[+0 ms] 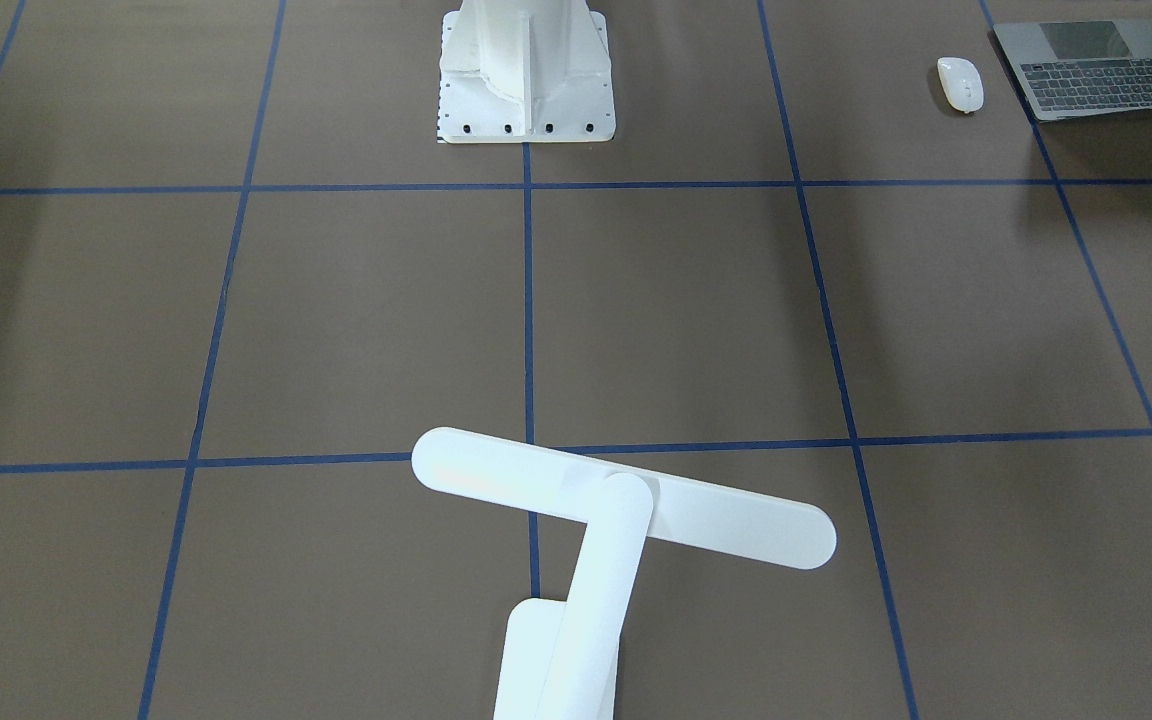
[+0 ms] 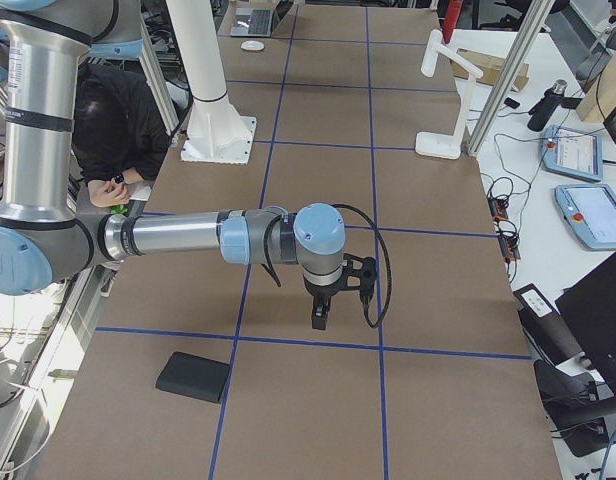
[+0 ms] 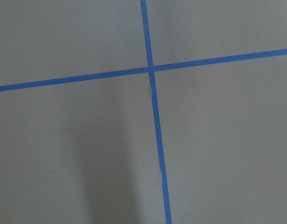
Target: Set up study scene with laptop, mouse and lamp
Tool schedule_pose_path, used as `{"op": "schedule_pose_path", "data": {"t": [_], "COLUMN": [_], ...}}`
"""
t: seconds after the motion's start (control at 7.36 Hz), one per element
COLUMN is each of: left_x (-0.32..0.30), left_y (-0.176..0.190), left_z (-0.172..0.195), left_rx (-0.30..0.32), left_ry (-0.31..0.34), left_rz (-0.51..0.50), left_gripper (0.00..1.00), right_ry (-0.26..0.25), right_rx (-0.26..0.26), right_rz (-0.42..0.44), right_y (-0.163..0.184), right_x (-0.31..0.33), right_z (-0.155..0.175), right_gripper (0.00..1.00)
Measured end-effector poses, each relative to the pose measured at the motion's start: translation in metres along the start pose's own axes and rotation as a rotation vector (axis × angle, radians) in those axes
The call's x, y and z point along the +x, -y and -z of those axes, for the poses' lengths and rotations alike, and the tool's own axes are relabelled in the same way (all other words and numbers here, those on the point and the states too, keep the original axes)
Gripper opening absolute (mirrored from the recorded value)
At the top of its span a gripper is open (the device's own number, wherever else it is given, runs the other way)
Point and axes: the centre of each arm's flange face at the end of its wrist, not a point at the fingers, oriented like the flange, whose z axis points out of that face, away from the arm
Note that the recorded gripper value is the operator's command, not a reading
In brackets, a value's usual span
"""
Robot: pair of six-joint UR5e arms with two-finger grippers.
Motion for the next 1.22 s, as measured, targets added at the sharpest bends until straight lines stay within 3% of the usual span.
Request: {"op": "schedule_pose_path", "data": {"t": [0.27, 0.54, 0.82, 1.22], "left_x": [-0.042, -0.052, -0.061, -0.081], "left_y": [-0.027, -0.043, -0.046, -0.040], "left_z": [-0.004, -0.009, -0.021, -0.053], "left_rx": [-0.050, -0.063, -0.084, -0.120], "left_ry": [0.032, 0.043, 0.058, 0.047], "left_rz": [0.332, 0.647, 0.834, 0.978], "left_gripper": [0.99, 0.99, 1.00, 1.00], "right_ry": [0.025, 0.050, 0.057, 0.059], "right_rx": [0.006, 0.012, 0.020, 0.026], "right_rz": [0.003, 0.010, 0.020, 0.026], "right_y": [0.000, 0.002, 0.002, 0.002], "right_x": [-0.005, -0.012, -0.017, -0.020], "right_z": [0.003, 0.007, 0.011, 0.014], "right_gripper": [0.99, 0.99, 0.99, 0.99]}}
